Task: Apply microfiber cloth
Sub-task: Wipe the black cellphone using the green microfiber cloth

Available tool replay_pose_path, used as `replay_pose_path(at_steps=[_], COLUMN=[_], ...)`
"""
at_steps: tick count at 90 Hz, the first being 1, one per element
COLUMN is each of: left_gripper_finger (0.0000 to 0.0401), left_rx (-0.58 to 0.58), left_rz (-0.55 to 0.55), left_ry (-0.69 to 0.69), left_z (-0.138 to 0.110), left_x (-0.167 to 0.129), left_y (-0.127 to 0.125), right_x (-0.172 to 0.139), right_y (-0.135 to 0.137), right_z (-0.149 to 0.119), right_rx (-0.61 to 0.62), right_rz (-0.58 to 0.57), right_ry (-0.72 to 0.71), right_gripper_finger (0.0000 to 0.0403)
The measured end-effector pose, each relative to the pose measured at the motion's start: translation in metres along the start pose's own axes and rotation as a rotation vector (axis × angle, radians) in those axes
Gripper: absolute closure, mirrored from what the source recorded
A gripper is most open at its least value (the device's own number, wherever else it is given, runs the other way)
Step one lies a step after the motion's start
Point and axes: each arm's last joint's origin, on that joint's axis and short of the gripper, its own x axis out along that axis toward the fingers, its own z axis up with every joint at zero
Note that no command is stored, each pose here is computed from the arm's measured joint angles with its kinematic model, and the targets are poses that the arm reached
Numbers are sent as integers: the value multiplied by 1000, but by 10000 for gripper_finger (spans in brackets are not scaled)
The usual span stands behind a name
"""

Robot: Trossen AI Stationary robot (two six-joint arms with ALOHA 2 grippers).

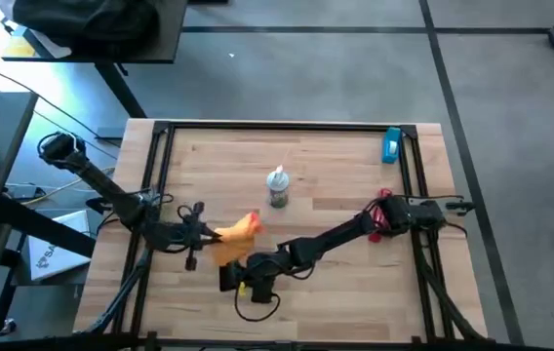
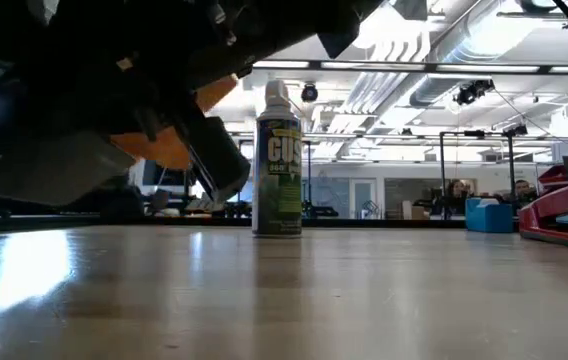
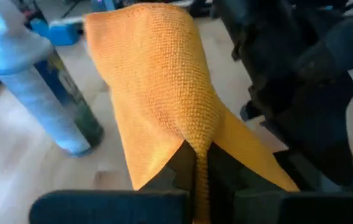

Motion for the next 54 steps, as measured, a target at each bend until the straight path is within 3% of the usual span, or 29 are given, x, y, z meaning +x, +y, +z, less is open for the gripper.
replay_pose_path(at_steps=[28,44,54], left_gripper_finger=[401,401,401], left_rx=[-136,-222,-271], left_rz=[-49,-169,-133], left_ry=[51,16,22], left_z=[-42,-48,-59], left_x=[28,25,22], left_y=[-29,-53,-62], right_x=[0,0,0], right_y=[0,0,0], right_z=[0,1,-1], right_rx=[26,47,-10], right_rz=[-1,-5,-2], right_ry=[14,12,36], right_gripper_finger=[403,403,403])
